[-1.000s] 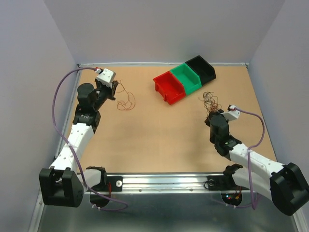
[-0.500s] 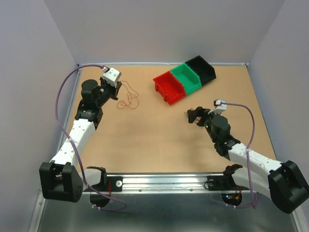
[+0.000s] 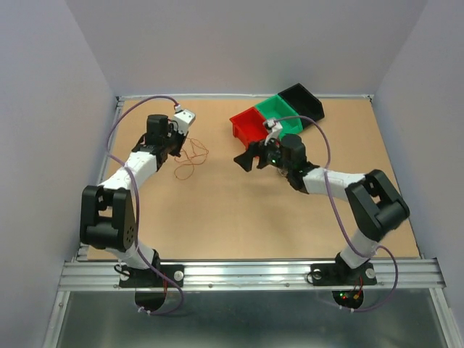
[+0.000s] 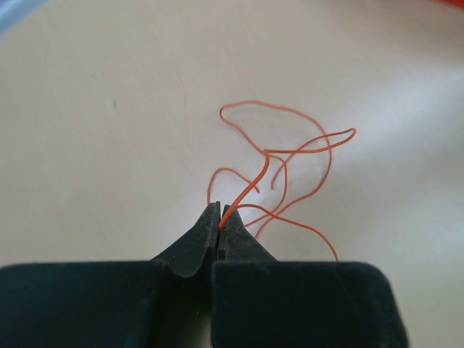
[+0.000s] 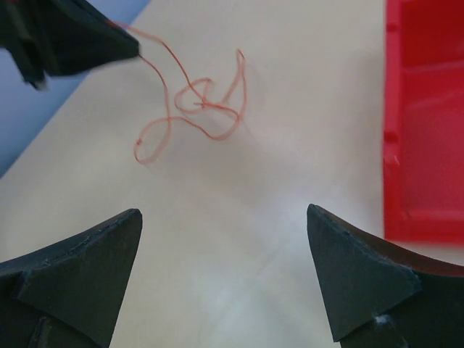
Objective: Untangle the cables
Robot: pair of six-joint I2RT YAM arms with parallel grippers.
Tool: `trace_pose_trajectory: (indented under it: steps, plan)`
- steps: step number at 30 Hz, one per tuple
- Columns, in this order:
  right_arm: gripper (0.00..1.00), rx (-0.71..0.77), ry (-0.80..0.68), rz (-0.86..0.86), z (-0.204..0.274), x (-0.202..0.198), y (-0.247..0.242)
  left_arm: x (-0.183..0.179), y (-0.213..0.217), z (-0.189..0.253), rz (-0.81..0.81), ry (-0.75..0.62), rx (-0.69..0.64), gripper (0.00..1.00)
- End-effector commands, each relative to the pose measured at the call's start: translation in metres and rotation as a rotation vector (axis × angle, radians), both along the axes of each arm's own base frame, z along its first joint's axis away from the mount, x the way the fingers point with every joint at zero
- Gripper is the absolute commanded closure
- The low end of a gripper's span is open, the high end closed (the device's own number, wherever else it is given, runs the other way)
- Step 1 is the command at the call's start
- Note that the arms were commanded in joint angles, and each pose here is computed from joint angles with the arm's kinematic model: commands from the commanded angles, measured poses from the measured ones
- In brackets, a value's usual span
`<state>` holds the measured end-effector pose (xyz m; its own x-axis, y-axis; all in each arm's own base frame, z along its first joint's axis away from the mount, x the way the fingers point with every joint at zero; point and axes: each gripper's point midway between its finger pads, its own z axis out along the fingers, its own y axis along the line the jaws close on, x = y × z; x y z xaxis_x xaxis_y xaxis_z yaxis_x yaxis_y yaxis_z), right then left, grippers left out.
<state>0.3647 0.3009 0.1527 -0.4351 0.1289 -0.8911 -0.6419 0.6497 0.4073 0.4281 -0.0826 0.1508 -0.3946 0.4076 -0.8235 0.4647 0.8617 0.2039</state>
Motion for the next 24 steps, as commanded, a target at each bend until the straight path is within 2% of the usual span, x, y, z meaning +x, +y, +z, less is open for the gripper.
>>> trace_pose_trajectory:
  steps: [1, 2, 4, 5, 6, 9, 11, 16, 24]
  plan:
    - [0.0, 0.096, -0.083, 0.194, 0.036, 0.023, 0.054, 0.012, 0.009, -0.016, 0.026, 0.054, 0.082, 1.0]
    - [0.0, 0.095, -0.023, 0.21, 0.014, 0.03, 0.064, 0.013, 0.01, -0.022, 0.031, 0.069, 0.09, 1.0]
    - [0.0, 0.138, -0.035, 0.233, 0.029, 0.046, 0.082, 0.018, 0.014, -0.037, 0.047, 0.101, 0.111, 1.0]
    - [0.0, 0.125, 0.011, 0.24, 0.005, 0.052, 0.09, 0.019, 0.014, -0.042, 0.047, 0.113, 0.114, 1.0]
    - [0.0, 0.144, -0.018, 0.243, 0.019, 0.063, 0.099, 0.021, 0.014, -0.051, 0.046, 0.136, 0.122, 1.0]
    - [0.0, 0.116, 0.046, 0.228, -0.014, 0.077, 0.117, 0.023, 0.016, -0.066, 0.052, 0.173, 0.134, 1.0]
    - [0.0, 0.117, 0.046, 0.212, -0.013, 0.087, 0.127, 0.026, 0.018, -0.068, 0.057, 0.179, 0.141, 1.0]
    - [0.0, 0.092, 0.084, 0.206, -0.044, 0.096, 0.143, 0.03, 0.019, -0.08, 0.05, 0.203, 0.139, 1.0]
    - [0.0, 0.045, 0.073, 0.213, -0.065, 0.103, 0.163, 0.035, 0.018, -0.087, 0.031, 0.219, 0.128, 1.0]
